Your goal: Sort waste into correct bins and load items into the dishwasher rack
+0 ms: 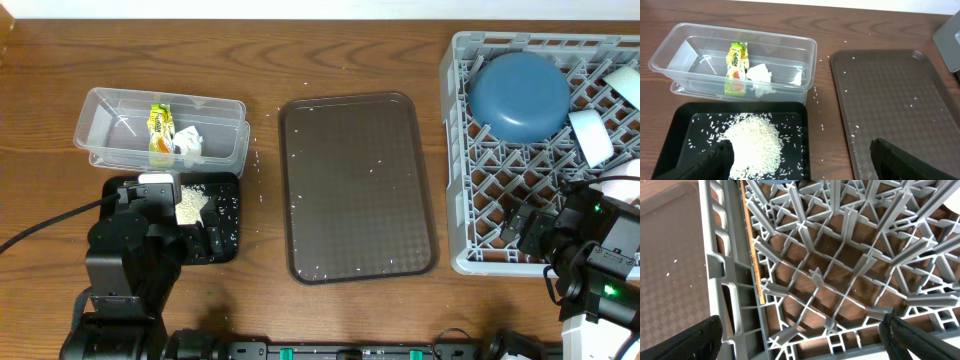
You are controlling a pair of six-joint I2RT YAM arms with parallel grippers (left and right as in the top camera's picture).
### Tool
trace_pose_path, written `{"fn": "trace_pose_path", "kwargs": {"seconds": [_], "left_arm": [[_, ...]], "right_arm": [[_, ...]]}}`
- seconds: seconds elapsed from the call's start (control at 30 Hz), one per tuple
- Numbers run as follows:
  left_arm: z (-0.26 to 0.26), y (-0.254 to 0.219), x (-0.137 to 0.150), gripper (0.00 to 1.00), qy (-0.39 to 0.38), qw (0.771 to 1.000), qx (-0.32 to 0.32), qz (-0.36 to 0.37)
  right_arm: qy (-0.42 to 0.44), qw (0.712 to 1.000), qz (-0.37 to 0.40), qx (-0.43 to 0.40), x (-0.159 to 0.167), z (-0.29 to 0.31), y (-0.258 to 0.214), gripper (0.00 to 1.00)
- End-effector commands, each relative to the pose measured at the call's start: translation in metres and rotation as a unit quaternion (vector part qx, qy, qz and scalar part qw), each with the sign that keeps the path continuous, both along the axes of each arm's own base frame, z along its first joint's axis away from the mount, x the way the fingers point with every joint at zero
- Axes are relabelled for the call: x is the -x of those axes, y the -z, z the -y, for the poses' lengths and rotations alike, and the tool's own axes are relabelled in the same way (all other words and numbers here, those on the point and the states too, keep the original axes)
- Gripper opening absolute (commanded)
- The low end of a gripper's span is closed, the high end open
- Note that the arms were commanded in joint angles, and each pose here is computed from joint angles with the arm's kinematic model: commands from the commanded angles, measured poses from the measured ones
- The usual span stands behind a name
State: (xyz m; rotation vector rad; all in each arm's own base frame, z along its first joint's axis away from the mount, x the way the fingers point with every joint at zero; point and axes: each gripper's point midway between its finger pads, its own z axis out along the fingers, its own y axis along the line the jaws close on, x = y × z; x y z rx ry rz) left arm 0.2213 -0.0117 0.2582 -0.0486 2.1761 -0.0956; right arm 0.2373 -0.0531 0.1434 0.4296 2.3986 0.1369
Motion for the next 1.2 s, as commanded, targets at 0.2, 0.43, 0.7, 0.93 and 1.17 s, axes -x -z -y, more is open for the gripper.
{"fn": "trace_pose_path", "kwargs": {"seconds": [0.2, 0.43, 0.7, 0.93, 1.17], "left_arm": [[-0.001, 0.002, 0.000, 0.89, 0.000, 1.000, -0.007, -0.002], [-0.001, 0.002, 0.000, 0.89, 0.000, 1.000, -0.007, -0.002], [-0.001, 0.002, 0.000, 0.89, 0.000, 1.000, -0.007, -0.002], [-0.001, 0.002, 0.000, 0.89, 0.000, 1.000, -0.007, -0.002], [-0.001, 0.002, 0.000, 0.89, 0.000, 1.000, -0.007, -0.002]], "right_arm": [[-0.009, 0.999, 0.030, 0.005, 0.004, -0.009, -0.010, 0.99], [-0.124, 0.988, 0.093, 0.017, 0.008, -0.064, -0.036, 0.99], [-0.207, 0.969, 0.131, 0.037, 0.025, -0.096, -0.041, 0.99], [-0.215, 0.924, 0.311, 0.058, -0.010, -0.104, -0.052, 0.99], [-0.207, 0.886, 0.408, 0.079, -0.017, -0.104, -0.053, 0.99]]}}
